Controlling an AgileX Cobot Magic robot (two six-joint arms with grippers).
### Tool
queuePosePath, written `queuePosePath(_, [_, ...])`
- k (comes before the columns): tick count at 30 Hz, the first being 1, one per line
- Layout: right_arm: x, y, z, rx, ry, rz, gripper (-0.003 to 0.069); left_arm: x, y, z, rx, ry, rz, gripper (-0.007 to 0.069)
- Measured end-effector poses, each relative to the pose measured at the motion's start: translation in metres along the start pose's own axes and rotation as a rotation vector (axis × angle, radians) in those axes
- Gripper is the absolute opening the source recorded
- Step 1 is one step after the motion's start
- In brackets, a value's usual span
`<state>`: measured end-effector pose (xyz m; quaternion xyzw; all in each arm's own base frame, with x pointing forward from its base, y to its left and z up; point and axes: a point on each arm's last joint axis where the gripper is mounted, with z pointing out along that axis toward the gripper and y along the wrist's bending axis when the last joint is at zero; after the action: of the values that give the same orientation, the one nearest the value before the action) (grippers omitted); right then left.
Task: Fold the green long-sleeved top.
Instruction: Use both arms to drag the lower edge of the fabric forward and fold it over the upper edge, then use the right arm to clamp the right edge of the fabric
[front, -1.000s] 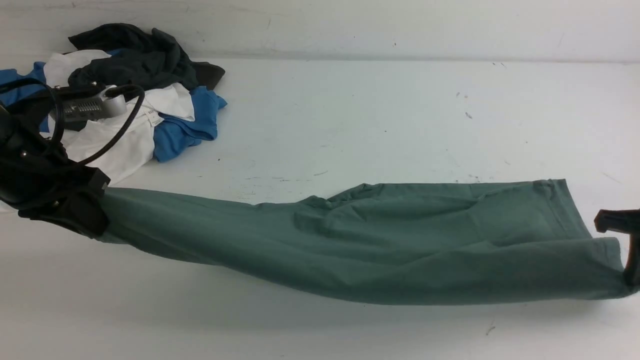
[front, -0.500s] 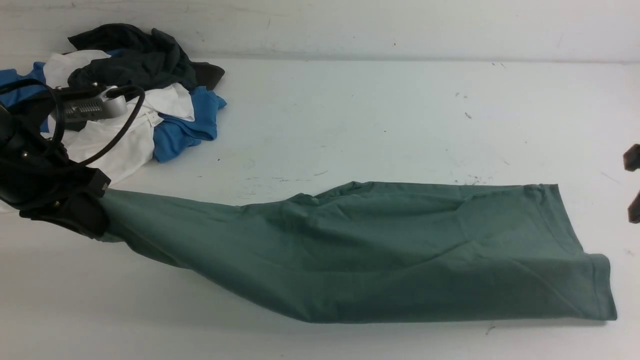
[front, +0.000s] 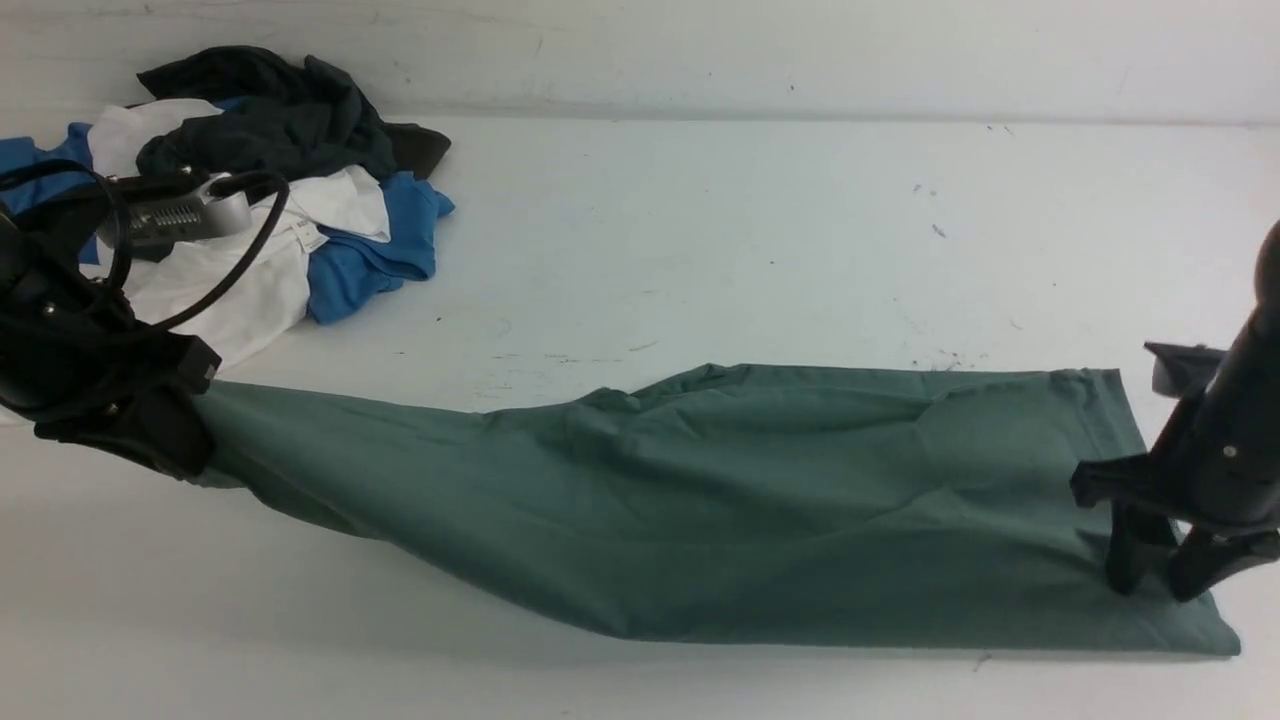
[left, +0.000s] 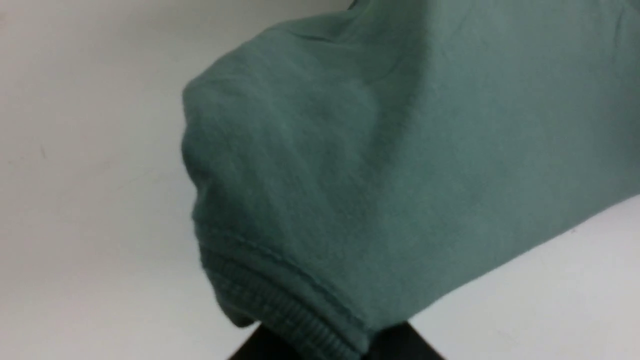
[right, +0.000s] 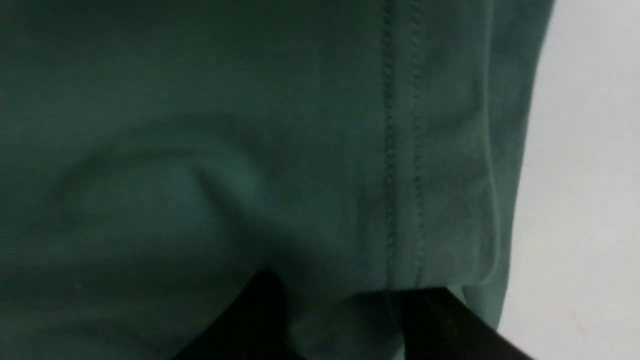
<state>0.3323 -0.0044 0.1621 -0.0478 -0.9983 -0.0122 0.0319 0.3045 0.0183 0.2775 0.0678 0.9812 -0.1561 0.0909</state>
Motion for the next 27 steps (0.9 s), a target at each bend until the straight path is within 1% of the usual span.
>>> queuePosePath(3, [0.0, -0.004, -0.003, 0.044, 0.005, 0.001, 0.0328, 0.0, 0.0, 0.0, 0.0, 0.0, -0.034, 0.009])
queuePosePath(4, [0.001, -0.004, -0.006, 0.044, 0.001, 0.005, 0.0333, 0.0, 0.0, 0.0, 0.0, 0.0, -0.042, 0.0114])
queuePosePath(5, [-0.001, -0.004, -0.017, 0.05, -0.019, 0.003, 0.0352, 0.0, 0.0, 0.0, -0.001, 0.0, -0.059, 0.017])
queuePosePath(6, [-0.001, -0.004, -0.024, 0.051, -0.038, 0.002, 0.0366, 0.0, 0.001, 0.0, -0.004, -0.001, -0.061, 0.02])
queuePosePath(7, [-0.002, -0.004, -0.027, 0.052, -0.047, 0.001, 0.037, 0.0, 0.001, 0.0, -0.004, 0.0, -0.062, 0.02])
queuePosePath(8, [-0.002, -0.004, -0.034, 0.052, -0.064, 0.001, 0.0384, -0.001, 0.0, -0.001, -0.005, -0.003, -0.063, 0.0231])
queuePosePath(9, [-0.004, -0.004, -0.051, 0.05, -0.114, 0.001, 0.0422, -0.002, 0.001, -0.003, -0.01, -0.01, -0.063, 0.0278])
queuePosePath(10, [-0.005, -0.003, -0.06, 0.049, -0.139, 0.0, 0.0447, -0.003, 0.001, -0.005, -0.012, -0.019, -0.064, 0.0309])
queuePosePath(11, [-0.005, -0.004, -0.06, 0.05, -0.141, 0.0, 0.0452, -0.004, 0.001, -0.006, -0.013, -0.021, -0.064, 0.0314])
queuePosePath(12, [-0.007, -0.003, -0.069, 0.047, -0.172, 0.0, 0.0489, -0.005, 0.0, -0.008, -0.015, -0.031, -0.062, 0.0346])
queuePosePath(13, [-0.008, -0.003, -0.071, 0.046, -0.185, 0.0, 0.0514, -0.007, 0.0, -0.01, -0.017, -0.037, -0.06, 0.036])
queuePosePath(15, [-0.01, -0.003, -0.068, 0.049, -0.181, -0.001, 0.0561, -0.007, 0.0, -0.011, -0.018, -0.042, -0.059, 0.0377])
queuePosePath(17, [-0.014, -0.004, -0.058, 0.062, -0.15, -0.004, 0.0588, -0.008, 0.0, -0.012, -0.018, -0.045, -0.058, 0.038])
queuePosePath(22, [-0.026, -0.007, -0.02, 0.096, -0.051, -0.016, 0.0602, -0.008, 0.0, -0.012, -0.019, -0.046, -0.057, 0.0385])
queuePosePath(27, [-0.033, -0.006, 0.007, 0.088, 0.017, -0.031, 0.0599, -0.008, 0.0, -0.012, -0.018, -0.046, -0.058, 0.0385])
